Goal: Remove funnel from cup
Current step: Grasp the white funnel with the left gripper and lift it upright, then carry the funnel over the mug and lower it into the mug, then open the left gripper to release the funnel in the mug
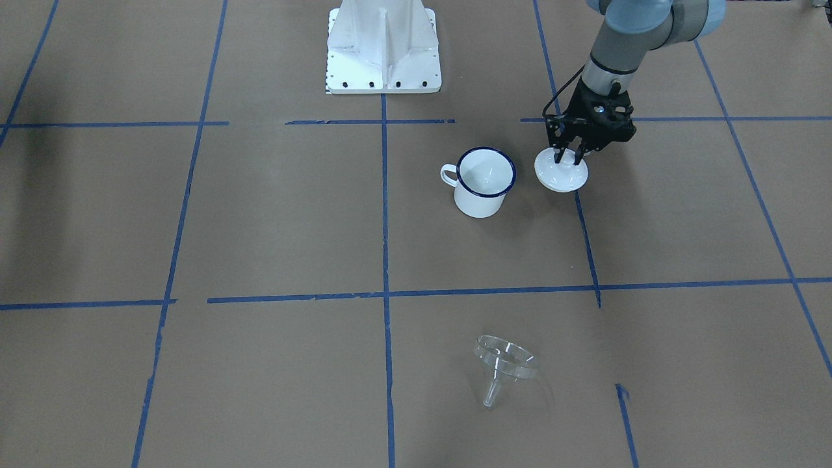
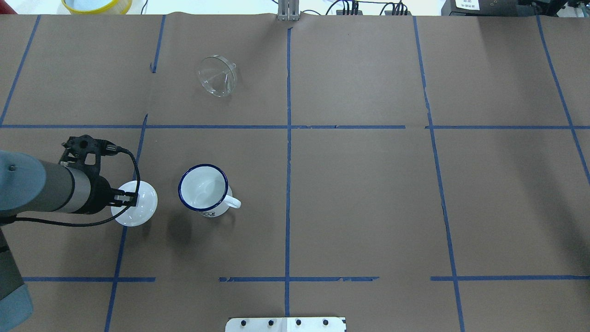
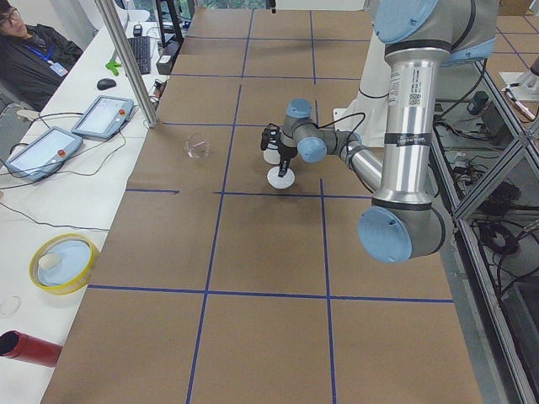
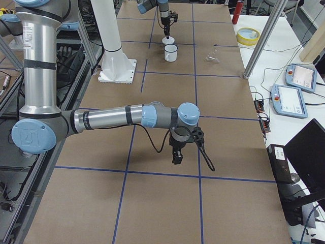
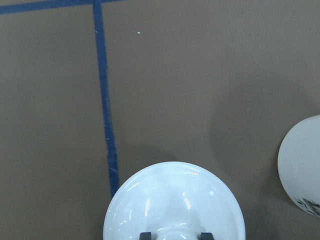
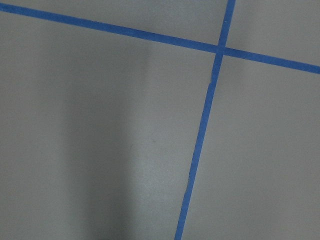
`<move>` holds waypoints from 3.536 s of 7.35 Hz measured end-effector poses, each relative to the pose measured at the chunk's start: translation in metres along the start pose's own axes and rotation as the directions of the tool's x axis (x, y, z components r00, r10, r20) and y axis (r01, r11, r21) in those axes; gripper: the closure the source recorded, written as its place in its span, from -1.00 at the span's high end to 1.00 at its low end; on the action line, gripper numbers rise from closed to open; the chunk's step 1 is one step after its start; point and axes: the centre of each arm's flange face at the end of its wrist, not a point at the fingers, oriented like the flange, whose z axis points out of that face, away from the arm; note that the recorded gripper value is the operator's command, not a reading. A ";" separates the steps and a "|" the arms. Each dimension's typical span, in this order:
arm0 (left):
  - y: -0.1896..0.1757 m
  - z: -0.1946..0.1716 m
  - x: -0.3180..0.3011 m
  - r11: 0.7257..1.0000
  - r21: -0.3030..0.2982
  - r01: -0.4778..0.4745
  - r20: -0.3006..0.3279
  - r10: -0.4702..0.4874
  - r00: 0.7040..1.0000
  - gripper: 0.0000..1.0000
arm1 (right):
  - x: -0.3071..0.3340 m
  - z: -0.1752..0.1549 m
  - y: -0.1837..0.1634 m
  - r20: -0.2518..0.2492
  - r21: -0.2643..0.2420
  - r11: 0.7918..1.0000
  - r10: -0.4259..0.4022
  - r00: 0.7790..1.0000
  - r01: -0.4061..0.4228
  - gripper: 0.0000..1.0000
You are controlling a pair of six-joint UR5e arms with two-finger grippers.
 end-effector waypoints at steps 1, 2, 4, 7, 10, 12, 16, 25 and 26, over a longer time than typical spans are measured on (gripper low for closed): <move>-0.004 -0.024 0.002 1.000 0.013 0.008 -0.019 -0.007 1.000 -1.00 | 0.000 0.000 0.000 0.000 0.000 1.000 0.000 1.000 0.000 1.00; -0.012 -0.041 0.015 1.000 0.017 0.016 -0.035 -0.015 0.999 -1.00 | 0.000 0.000 0.000 0.000 0.000 1.000 0.000 1.000 0.000 1.00; -0.037 -0.063 0.066 0.999 0.002 0.040 -0.048 -0.040 0.998 -1.00 | 0.000 0.000 0.000 0.000 0.000 1.000 0.000 1.000 0.000 1.00; -0.075 -0.057 0.143 0.990 -0.041 0.133 -0.010 -0.134 0.991 -1.00 | 0.000 0.000 0.000 0.000 0.000 1.000 0.000 1.000 0.000 1.00; -0.088 -0.032 0.159 0.984 -0.060 0.166 0.031 -0.164 0.986 -1.00 | 0.000 0.000 0.000 0.000 0.000 1.000 0.000 1.000 0.000 1.00; -0.087 -0.028 0.160 0.984 -0.066 0.166 0.038 -0.164 0.986 -1.00 | 0.000 0.000 0.000 0.000 0.000 1.000 0.000 1.000 0.000 1.00; -0.072 -0.021 0.167 0.985 -0.091 0.148 0.036 -0.146 0.989 -1.00 | 0.000 0.000 0.000 0.000 -0.001 1.000 0.001 1.000 -0.001 1.00; -0.069 -0.015 0.167 0.985 -0.096 0.146 0.046 -0.142 0.989 0.25 | 0.000 0.000 0.000 0.000 0.000 1.000 0.000 1.000 0.000 1.00; -0.069 -0.014 0.167 0.985 -0.096 0.146 0.047 -0.142 0.989 0.81 | 0.000 0.000 0.000 0.000 0.000 1.000 0.000 1.000 0.000 1.00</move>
